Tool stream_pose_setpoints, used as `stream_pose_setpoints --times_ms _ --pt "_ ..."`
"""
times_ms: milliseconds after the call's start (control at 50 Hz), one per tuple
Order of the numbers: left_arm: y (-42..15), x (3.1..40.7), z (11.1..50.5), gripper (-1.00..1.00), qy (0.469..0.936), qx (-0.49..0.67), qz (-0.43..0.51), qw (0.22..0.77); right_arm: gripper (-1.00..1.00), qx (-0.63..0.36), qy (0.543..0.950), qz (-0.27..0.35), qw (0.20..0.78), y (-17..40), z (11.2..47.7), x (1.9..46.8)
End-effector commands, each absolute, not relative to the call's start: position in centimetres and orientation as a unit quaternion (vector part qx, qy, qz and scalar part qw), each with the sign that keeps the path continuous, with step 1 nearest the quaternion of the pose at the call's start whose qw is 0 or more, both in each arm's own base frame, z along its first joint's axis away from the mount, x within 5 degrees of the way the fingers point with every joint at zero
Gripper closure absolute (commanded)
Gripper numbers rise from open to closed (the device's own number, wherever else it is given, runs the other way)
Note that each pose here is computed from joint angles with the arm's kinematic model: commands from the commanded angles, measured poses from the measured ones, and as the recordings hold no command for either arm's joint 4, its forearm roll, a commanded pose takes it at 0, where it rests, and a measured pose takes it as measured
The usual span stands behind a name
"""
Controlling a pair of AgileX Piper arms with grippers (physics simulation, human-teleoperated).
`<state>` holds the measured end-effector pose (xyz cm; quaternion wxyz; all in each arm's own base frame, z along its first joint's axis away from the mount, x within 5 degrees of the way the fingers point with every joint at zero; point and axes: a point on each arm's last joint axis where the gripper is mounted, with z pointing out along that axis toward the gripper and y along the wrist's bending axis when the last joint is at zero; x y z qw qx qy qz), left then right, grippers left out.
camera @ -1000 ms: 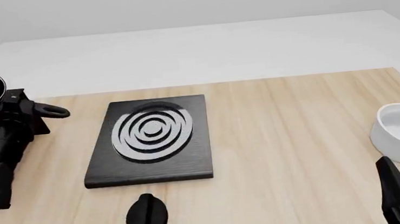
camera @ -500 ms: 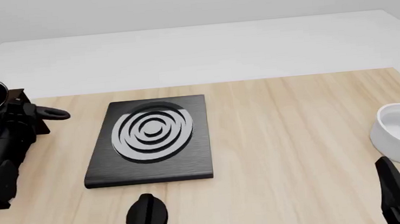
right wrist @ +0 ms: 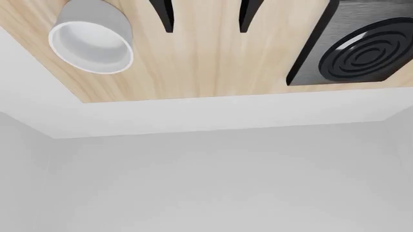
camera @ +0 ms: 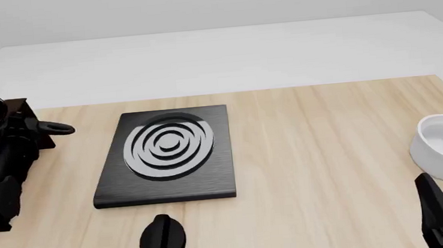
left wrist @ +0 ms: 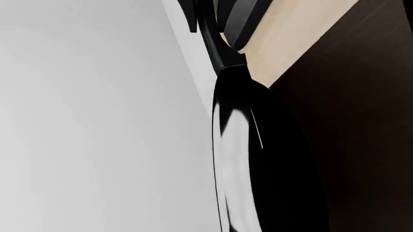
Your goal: Put the frying pan on top of the cabinet.
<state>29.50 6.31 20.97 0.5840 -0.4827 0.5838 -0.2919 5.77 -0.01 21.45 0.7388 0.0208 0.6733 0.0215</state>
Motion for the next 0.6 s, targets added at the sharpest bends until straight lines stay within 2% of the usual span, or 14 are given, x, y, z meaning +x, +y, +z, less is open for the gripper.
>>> stream_pose_setpoints --times_ms 20,600 --pt "6.6 30.1 21.4 1.00 0.583 -0.466 -0.294 0.597 -1.00 0.020 0.674 0.021 0.739 0.0 21.4 5.7" --pt "7.5 29.8 20.0 1.00 0.575 -0.486 -0.290 0.591 -1.00 0.019 0.673 0.021 0.739 0.0 21.4 5.7"
